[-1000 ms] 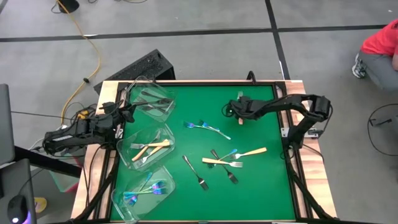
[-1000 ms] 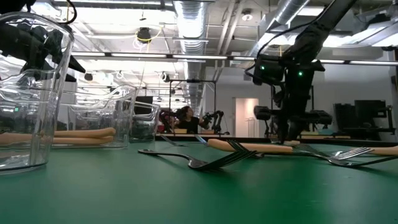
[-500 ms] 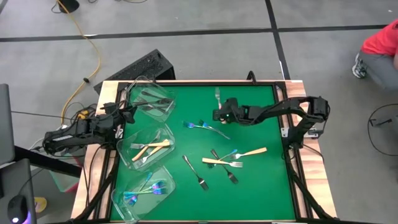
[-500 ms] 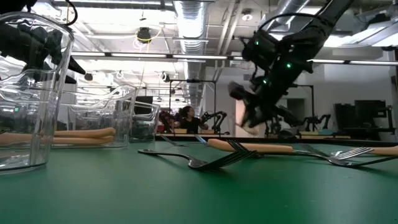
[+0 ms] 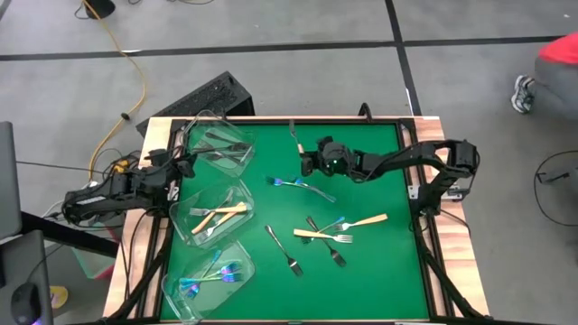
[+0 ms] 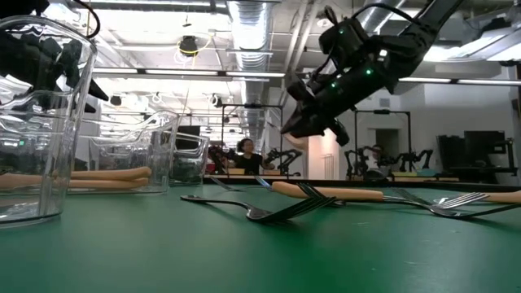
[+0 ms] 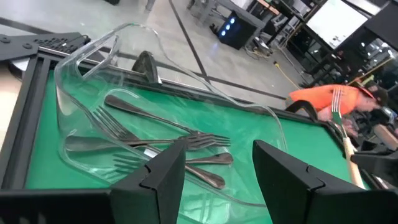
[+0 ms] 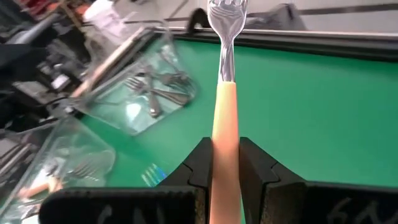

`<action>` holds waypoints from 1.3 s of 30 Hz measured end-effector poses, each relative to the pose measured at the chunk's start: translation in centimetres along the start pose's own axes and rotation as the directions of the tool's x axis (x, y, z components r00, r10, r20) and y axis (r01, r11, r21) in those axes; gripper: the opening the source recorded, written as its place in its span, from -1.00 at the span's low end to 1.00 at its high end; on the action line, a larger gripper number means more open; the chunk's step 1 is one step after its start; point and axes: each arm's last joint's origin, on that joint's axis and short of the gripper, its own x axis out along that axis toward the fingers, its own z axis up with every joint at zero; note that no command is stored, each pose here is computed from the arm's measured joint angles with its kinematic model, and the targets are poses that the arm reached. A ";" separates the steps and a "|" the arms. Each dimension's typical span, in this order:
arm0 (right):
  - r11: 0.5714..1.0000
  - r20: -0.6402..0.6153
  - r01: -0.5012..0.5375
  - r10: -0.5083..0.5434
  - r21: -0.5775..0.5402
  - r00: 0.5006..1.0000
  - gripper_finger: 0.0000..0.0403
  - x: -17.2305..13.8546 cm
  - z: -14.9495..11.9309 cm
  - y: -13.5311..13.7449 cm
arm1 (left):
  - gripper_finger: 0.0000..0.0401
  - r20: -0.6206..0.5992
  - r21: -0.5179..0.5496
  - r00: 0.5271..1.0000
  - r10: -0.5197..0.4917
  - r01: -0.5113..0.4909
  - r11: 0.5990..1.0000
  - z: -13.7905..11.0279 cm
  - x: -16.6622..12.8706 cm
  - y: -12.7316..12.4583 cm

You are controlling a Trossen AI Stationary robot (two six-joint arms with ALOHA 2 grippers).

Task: Sort silverware by color (type)
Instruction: Put the orange fork into the middle transparent bin

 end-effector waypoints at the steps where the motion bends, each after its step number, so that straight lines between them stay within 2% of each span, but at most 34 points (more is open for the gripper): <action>1: 1.000 -0.001 -0.022 0.022 -0.009 1.000 -0.70 0.0 0.1 0.1 | -0.14 0.004 -0.001 1.000 0.002 -0.002 1.000 0.0 0.0 0.0; 7: 0.992 0.004 -0.125 0.125 -0.019 0.992 -0.70 -0.1 0.5 0.7 | -0.14 0.020 -0.001 1.000 0.014 -0.014 1.000 0.1 0.0 0.0; 17: 0.969 0.114 -0.242 0.245 -0.042 0.963 -0.70 -0.4 1.6 1.8 | -0.14 0.021 -0.011 1.000 0.016 -0.016 1.000 0.0 0.0 0.1; 23: 0.910 0.233 -0.414 0.405 -0.010 0.884 -0.70 -1.0 3.2 2.9 | -0.14 0.021 -0.015 1.000 0.016 -0.016 1.000 0.0 0.0 0.1; 27: 0.878 0.268 -0.478 0.467 -0.025 0.843 -0.70 -1.2 4.4 3.7 | -0.14 0.020 -0.015 1.000 0.016 -0.015 1.000 0.0 0.0 0.1; 33: 0.807 0.242 -0.571 0.591 -0.154 0.770 -0.70 -1.1 6.6 5.7 | -0.14 0.019 -0.014 1.000 0.015 -0.014 1.000 0.0 0.0 0.1; 39: 0.795 0.234 -0.547 0.602 -0.262 0.763 -0.70 -1.0 8.5 7.3 | -0.14 -0.002 -0.014 1.000 0.001 -0.001 1.000 0.0 0.0 0.0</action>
